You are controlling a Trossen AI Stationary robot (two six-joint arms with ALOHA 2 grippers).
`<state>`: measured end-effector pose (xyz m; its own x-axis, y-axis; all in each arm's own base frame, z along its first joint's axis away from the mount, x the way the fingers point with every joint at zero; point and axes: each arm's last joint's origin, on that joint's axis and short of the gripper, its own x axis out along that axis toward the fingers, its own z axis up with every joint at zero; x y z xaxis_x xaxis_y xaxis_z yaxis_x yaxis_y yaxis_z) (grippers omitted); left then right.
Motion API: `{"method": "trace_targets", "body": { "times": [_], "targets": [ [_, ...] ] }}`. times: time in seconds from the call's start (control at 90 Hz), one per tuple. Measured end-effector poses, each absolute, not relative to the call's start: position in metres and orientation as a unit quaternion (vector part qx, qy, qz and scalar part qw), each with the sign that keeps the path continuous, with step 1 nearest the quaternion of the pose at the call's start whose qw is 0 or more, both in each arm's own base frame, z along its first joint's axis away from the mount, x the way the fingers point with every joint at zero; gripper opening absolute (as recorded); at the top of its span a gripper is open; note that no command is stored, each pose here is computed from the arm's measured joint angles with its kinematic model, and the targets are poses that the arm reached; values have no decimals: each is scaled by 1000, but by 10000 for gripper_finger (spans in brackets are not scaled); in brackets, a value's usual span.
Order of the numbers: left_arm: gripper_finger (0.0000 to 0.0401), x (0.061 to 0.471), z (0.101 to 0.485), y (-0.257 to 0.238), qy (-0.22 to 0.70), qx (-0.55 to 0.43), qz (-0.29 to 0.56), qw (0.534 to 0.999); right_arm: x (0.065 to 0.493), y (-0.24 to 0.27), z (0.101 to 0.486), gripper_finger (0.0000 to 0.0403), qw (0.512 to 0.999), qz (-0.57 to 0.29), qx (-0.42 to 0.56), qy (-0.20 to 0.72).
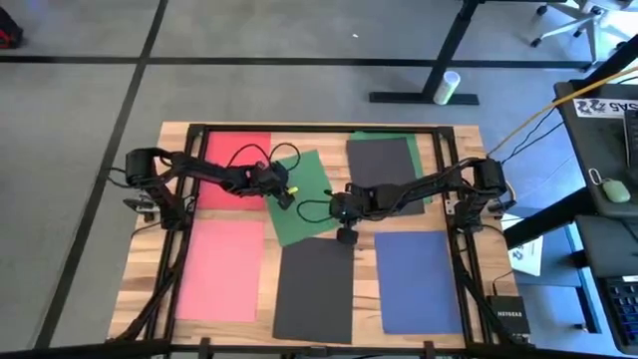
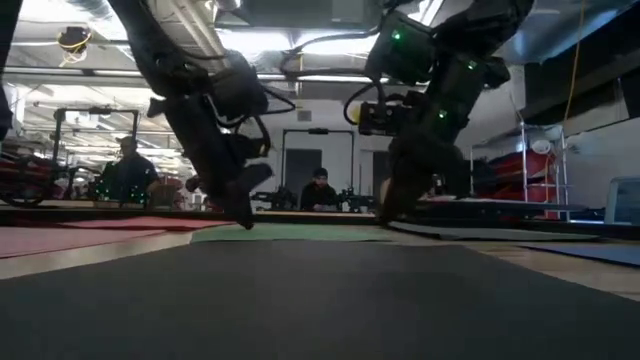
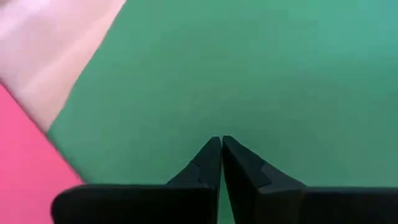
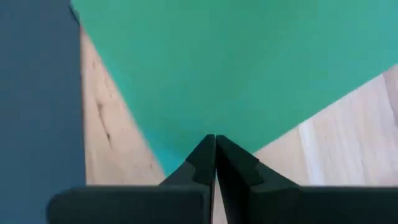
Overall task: Organize paper
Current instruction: Put the green paper on the top center of the table
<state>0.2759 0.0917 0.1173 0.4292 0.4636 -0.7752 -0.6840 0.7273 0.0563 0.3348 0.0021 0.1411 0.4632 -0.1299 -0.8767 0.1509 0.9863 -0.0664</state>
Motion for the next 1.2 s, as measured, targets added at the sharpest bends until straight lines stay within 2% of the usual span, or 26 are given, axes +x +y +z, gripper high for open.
{"method": "trace_targets", "body": {
  "times": [0.256, 0.722, 1.056, 1.2],
  "targets": [
    [0, 286, 106, 98, 389, -127, 327, 852, 337, 4, 133, 0, 851, -64, 24, 521],
    [0, 288, 110, 108, 399, -74, 304, 862, 340, 4, 134, 0, 859, -61, 27, 507],
    [0, 300, 127, 128, 380, -52, 291, 877, 341, 4, 134, 0, 861, -59, 26, 504],
    [0, 313, 160, 121, 368, -32, 273, 888, 340, 4, 139, 0, 865, -61, 13, 498]
  ]
}}
